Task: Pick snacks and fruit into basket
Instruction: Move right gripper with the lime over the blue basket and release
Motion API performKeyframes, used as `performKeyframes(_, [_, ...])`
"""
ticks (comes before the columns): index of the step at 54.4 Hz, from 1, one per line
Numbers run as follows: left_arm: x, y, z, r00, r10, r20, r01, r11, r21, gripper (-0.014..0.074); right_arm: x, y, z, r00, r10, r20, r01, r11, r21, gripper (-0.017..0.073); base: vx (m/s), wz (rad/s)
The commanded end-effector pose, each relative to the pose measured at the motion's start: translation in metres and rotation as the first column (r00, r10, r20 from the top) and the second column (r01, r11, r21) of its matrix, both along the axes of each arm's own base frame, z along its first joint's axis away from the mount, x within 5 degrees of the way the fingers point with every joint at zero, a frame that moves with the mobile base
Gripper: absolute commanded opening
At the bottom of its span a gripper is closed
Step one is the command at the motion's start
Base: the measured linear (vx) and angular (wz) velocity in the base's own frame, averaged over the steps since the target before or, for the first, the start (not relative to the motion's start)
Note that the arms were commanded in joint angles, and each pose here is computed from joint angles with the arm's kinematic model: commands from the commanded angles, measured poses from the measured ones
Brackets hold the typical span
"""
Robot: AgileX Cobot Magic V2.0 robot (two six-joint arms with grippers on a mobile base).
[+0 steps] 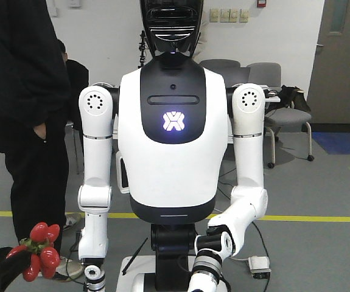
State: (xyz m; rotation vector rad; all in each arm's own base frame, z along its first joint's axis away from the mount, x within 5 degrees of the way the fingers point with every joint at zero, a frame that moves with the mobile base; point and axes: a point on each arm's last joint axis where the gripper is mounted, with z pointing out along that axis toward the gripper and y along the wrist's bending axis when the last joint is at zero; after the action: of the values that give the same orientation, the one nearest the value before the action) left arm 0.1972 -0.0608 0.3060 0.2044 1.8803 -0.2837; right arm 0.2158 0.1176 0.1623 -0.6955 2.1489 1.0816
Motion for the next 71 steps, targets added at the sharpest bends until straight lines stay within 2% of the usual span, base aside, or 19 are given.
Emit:
performKeyframes(1, [0.001,0.003,0.019,0.993,0.044,0.106,-0.039,0.998,-0.042,0.0,0.01,0.003,0.014,0.996,-0.026,0.086,0.018,0.996,0.092,-0.0003,0.0,0.0])
performKeyframes(9, [0.001,0.003,0.019,0.993,0.044,0.106,-0.039,0.998,-0.042,0.0,0.017,0.003,0.006,0.993,-0.068,0.1,0.058,0.993,0.098,0.0006,0.0,0.0])
performKeyframes(19, [0.001,0.003,0.019,0.993,0.044,0.106,-0.039,0.998,-0.042,0.0,0.019,0.004,-0.004,0.989,-0.023,0.147,0.013,0.997,0.071,0.0063,0.0,0.0])
performKeyframes(28, [0.001,0.003,0.019,0.993,0.044,0.106,-0.039,0.998,-0.042,0.0,0.019,0.006,-0.007,0.985,-0.001,0.173,-0.015,0.996,0.093,0.0167,0.0,0.0])
performKeyframes(40, [0.001,0.003,0.019,0.993,0.044,0.106,-0.039,0.998,-0.042,0.0,0.024,0.005,-0.009,0.982,-0.053,0.181,0.034,0.994,0.107,0.0371,0.0,0.0])
performKeyframes(50, [0.001,0.003,0.019,0.993,0.044,0.106,-0.039,0.998,-0.042,0.0,0.024,0.005,-0.009,0.982,-0.053,0.181,0.034,0.994,0.107,0.0497,0.0,0.0])
performKeyframes(71, [0.001,0.003,0.019,0.993,0.044,0.106,-0.039,0.998,-0.042,0.0,0.026,0.005,-0.008,0.981,-0.068,0.179,0.048,0.992,0.113,0.0521,0.0,0.0])
